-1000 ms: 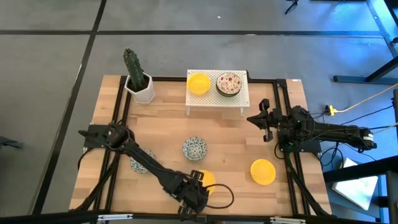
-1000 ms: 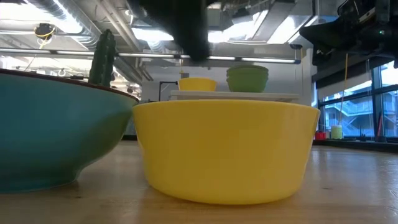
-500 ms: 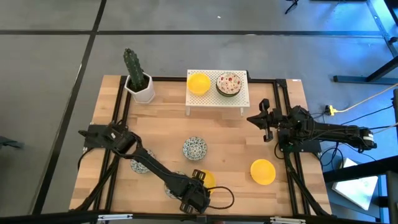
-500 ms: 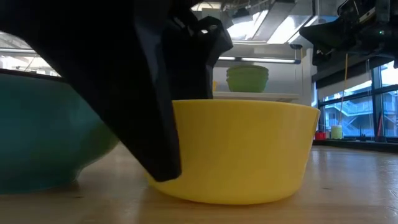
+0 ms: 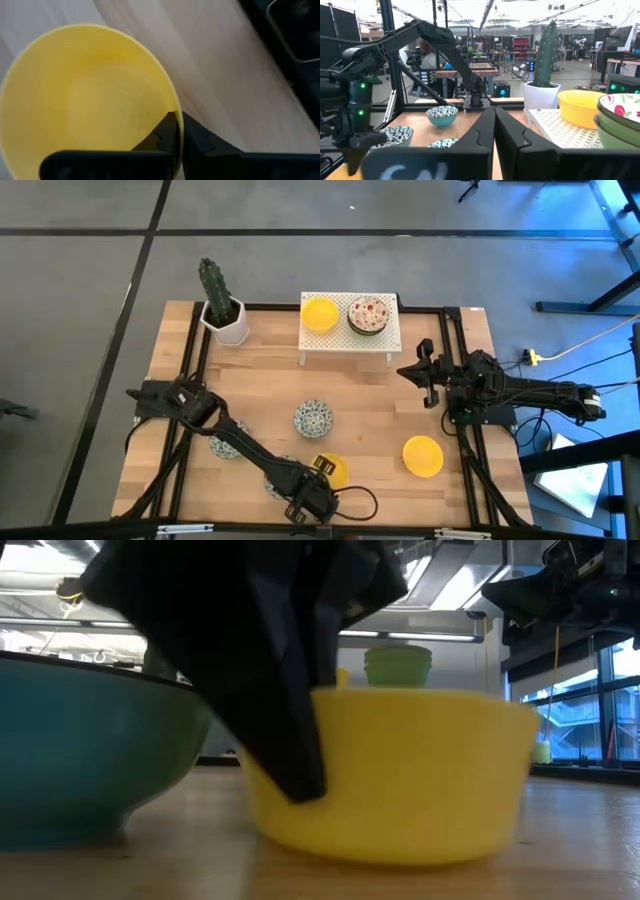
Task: Pick & Place Mini bowls
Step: Stack the left yellow bowl on top of the yellow bowl on the shelf
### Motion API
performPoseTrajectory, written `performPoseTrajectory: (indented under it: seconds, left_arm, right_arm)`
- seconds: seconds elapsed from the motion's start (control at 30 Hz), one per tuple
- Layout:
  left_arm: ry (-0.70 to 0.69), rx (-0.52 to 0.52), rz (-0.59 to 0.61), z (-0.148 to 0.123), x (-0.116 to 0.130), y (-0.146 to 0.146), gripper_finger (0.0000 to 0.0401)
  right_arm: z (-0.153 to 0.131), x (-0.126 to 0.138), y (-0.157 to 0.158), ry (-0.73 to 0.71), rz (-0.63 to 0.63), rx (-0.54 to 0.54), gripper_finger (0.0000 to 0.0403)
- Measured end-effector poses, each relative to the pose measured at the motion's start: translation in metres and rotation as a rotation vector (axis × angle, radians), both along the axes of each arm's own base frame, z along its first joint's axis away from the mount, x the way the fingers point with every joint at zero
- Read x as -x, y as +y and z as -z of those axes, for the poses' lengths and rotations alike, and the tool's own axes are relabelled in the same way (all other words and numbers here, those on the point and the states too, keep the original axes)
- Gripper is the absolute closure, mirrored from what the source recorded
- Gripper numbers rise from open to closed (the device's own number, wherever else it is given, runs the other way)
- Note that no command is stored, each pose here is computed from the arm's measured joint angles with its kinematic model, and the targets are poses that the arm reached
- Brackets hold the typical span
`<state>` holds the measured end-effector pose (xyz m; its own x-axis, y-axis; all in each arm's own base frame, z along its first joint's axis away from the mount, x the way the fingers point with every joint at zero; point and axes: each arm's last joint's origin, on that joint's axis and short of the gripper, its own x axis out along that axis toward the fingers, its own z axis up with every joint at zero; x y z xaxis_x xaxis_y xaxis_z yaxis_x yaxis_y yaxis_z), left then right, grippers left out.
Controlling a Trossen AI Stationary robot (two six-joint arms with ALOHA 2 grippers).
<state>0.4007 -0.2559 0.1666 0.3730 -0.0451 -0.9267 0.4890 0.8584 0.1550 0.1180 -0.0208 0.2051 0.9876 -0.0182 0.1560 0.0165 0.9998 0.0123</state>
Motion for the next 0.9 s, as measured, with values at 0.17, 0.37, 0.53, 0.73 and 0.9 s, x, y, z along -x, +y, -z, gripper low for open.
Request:
performPoseTrajectory:
  seconds: [0.17, 0.37, 0.53, 0.73, 0.9]
  left_arm:
    - [-0.065, -0.001, 0.052, -0.02, -0.005, -0.008, 0.0397]
    - [-0.198, -0.148, 0.104, -0.076, -0.002, -0.018, 0.0397]
    - [-0.251, -0.263, 0.074, -0.138, 0.013, -0.004, 0.0398]
    - [-0.407, -0.278, -0.027, -0.231, 0.06, 0.04, 0.0398]
    - [-0.513, -0.273, -0.135, -0.293, 0.113, 0.096, 0.0399]
  right_arm:
    - [0.0, 0.0, 0.0, 0.001, 0.001, 0.004, 0.0392]
    - [0.0, 0.0, 0.0, 0.002, 0.0, 0.003, 0.0392]
    - [0.001, 0.0, 0.0, 0.006, 0.0, -0.002, 0.0392]
    - [0.002, -0.002, 0.0, 0.02, -0.006, -0.042, 0.0392]
    - [0.003, -0.003, -0.001, 0.031, -0.009, -0.066, 0.0392]
